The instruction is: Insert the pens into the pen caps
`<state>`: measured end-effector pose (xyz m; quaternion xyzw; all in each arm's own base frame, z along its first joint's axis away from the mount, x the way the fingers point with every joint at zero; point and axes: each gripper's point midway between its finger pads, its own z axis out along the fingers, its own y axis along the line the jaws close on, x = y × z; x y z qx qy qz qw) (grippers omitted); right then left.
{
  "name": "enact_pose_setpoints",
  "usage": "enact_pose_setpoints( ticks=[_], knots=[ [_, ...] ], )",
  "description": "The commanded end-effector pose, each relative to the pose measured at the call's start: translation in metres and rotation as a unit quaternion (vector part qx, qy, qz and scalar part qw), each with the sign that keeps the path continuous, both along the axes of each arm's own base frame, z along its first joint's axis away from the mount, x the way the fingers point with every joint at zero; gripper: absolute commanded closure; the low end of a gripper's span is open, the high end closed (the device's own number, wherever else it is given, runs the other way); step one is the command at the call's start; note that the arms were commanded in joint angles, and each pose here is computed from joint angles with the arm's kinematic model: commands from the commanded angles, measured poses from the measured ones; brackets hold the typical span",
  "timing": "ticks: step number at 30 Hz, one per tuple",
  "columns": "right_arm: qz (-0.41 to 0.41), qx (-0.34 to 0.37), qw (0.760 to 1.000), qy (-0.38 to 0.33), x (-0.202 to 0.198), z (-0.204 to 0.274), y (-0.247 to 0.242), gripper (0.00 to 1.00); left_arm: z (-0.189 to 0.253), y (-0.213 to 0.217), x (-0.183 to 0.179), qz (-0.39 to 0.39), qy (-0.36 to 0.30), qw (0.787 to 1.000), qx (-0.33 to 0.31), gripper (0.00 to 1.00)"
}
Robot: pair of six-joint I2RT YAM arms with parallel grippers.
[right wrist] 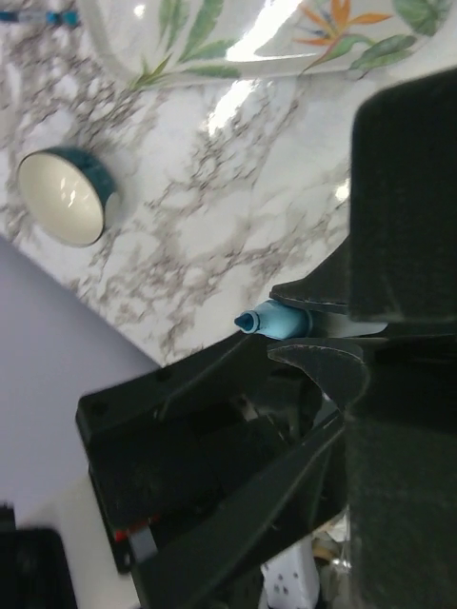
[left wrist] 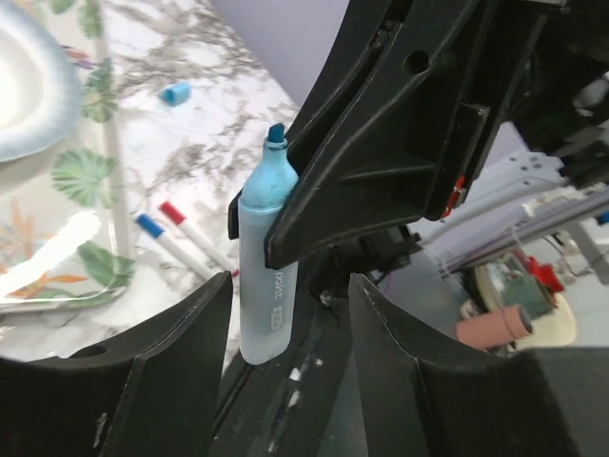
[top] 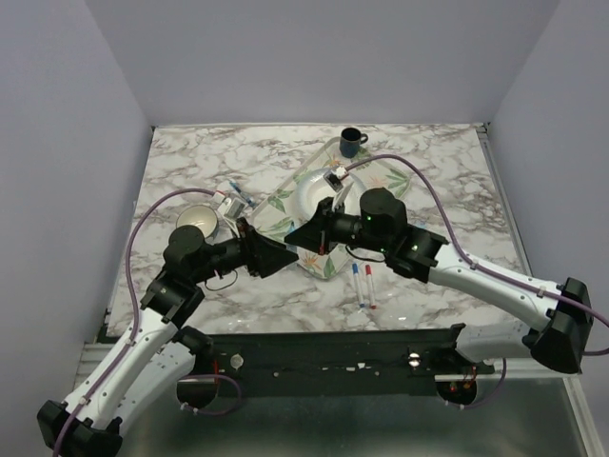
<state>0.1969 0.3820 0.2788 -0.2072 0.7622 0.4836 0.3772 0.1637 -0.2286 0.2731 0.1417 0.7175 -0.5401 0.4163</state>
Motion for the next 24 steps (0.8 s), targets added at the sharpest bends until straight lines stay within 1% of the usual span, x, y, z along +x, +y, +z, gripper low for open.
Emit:
enact_pose_setpoints(
  ticks=[1, 4, 9, 12, 13, 15, 16, 18, 21, 22, 23, 24],
  knots=[
    [0.068, 0.118, 0.987, -0.089, -0.027, 0.050, 0.001, 0.99, 0.031, -0.012, -0.034, -0.100, -0.005, 0.992, -0.080, 0.42],
    [0.083, 0.150, 0.980, -0.105, -0.038, 0.063, -0.005, 0.99, 0.037, -0.013, -0.040, -0.115, -0.007, 0.989, -0.089, 0.43],
    [0.097, 0.158, 0.976, -0.112, -0.045, 0.067, -0.007, 0.99, 0.048, -0.013, -0.052, -0.147, -0.022, 0.983, -0.106, 0.48],
    [0.105, 0.174, 0.972, -0.120, -0.050, 0.071, -0.010, 0.99, 0.049, -0.014, -0.055, -0.159, -0.017, 0.981, -0.113, 0.50],
    [0.107, 0.180, 0.970, -0.125, -0.051, 0.075, -0.010, 0.99, 0.048, -0.014, -0.057, -0.165, -0.017, 0.979, -0.115, 0.56],
    [0.110, 0.181, 0.969, -0.127, -0.052, 0.075, -0.010, 0.99, 0.051, -0.014, -0.059, -0.173, -0.015, 0.977, -0.124, 0.61],
    [0.112, 0.180, 0.969, -0.130, -0.052, 0.075, -0.010, 0.99, 0.050, -0.015, -0.061, -0.177, -0.012, 0.976, -0.125, 0.65],
    [0.114, 0.179, 0.968, -0.132, -0.053, 0.075, -0.011, 0.99, 0.050, -0.015, -0.061, -0.179, -0.011, 0.975, -0.129, 0.67],
    [0.115, 0.175, 0.968, -0.134, -0.053, 0.075, -0.010, 0.99, 0.048, -0.016, -0.061, -0.183, -0.008, 0.975, -0.126, 0.77],
    [0.116, 0.172, 0.969, -0.132, -0.053, 0.074, -0.010, 0.99, 0.047, -0.016, -0.060, -0.184, -0.007, 0.975, -0.125, 0.93],
    [0.116, 0.170, 0.970, -0.132, -0.052, 0.074, -0.009, 0.99, 0.046, -0.016, -0.059, -0.182, -0.006, 0.975, -0.124, 1.00],
    [0.117, 0.167, 0.970, -0.131, -0.052, 0.073, -0.008, 0.95, 0.044, -0.017, -0.057, -0.179, -0.005, 0.976, -0.121, 1.00]
  ],
)
